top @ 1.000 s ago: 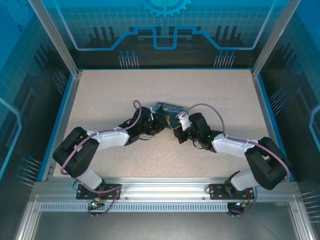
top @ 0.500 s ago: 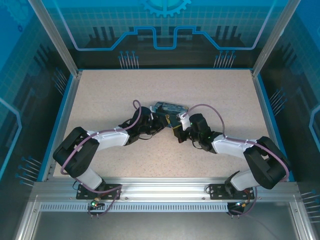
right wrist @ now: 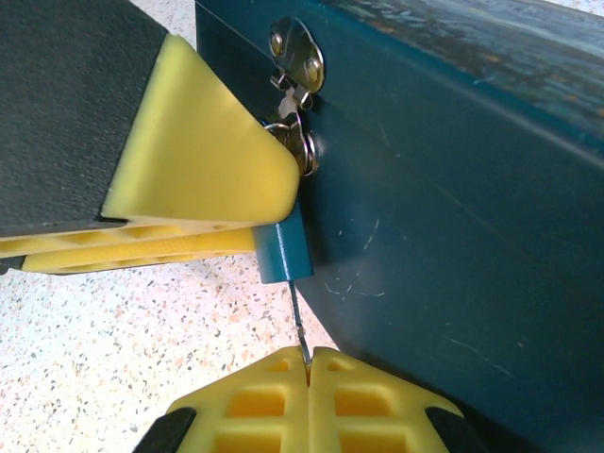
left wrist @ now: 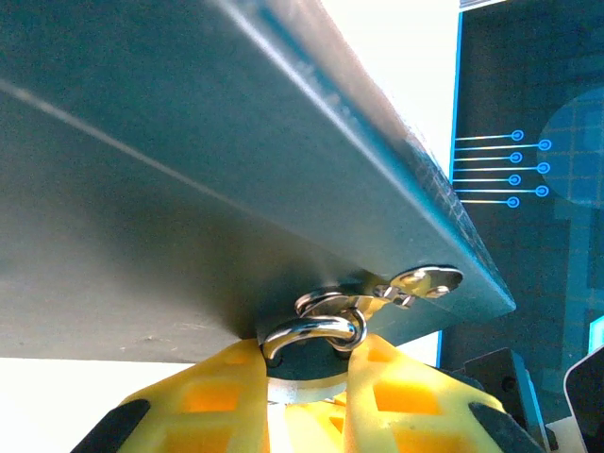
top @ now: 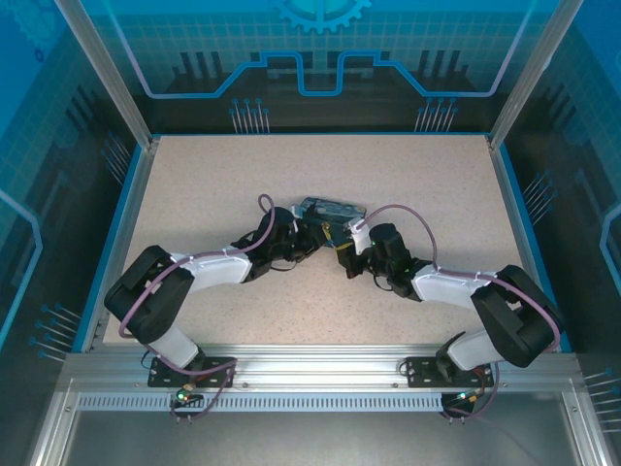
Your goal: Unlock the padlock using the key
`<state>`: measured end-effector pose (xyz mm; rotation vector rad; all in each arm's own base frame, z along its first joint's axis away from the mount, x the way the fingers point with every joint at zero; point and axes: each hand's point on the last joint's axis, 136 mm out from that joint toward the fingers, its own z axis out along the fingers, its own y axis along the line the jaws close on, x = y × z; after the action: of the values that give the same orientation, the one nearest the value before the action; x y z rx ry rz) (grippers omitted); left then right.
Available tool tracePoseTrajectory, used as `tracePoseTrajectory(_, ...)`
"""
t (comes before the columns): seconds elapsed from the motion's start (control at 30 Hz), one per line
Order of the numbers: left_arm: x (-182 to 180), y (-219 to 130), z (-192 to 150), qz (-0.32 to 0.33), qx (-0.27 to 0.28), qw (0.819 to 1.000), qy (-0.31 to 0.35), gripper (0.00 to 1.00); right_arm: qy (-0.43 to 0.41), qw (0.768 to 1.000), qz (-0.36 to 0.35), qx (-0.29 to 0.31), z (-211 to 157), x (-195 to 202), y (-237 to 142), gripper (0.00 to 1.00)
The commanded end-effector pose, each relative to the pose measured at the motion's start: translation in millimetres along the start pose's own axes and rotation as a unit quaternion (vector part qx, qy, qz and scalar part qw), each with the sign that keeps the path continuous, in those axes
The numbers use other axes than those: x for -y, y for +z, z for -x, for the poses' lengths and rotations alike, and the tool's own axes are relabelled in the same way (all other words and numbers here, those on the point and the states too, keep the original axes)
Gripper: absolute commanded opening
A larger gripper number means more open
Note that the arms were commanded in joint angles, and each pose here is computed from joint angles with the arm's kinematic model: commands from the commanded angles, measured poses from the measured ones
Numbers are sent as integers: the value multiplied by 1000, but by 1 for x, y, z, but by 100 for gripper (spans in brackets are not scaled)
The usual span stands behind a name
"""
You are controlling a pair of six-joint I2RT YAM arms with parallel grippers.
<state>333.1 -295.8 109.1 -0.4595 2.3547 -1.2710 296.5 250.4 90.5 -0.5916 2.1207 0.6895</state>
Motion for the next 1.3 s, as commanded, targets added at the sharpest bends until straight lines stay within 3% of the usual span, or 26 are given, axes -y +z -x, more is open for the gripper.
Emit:
tracePoseTrajectory(0.0,22,6,-6,-31,-13,999,10,11,-31,997,36,67,36,-20,-4,1)
tracePoseTrajectory(1.27,14,10,-8,-22,-16,1000,2,12,-49,997,8,62,31,-15,1,1)
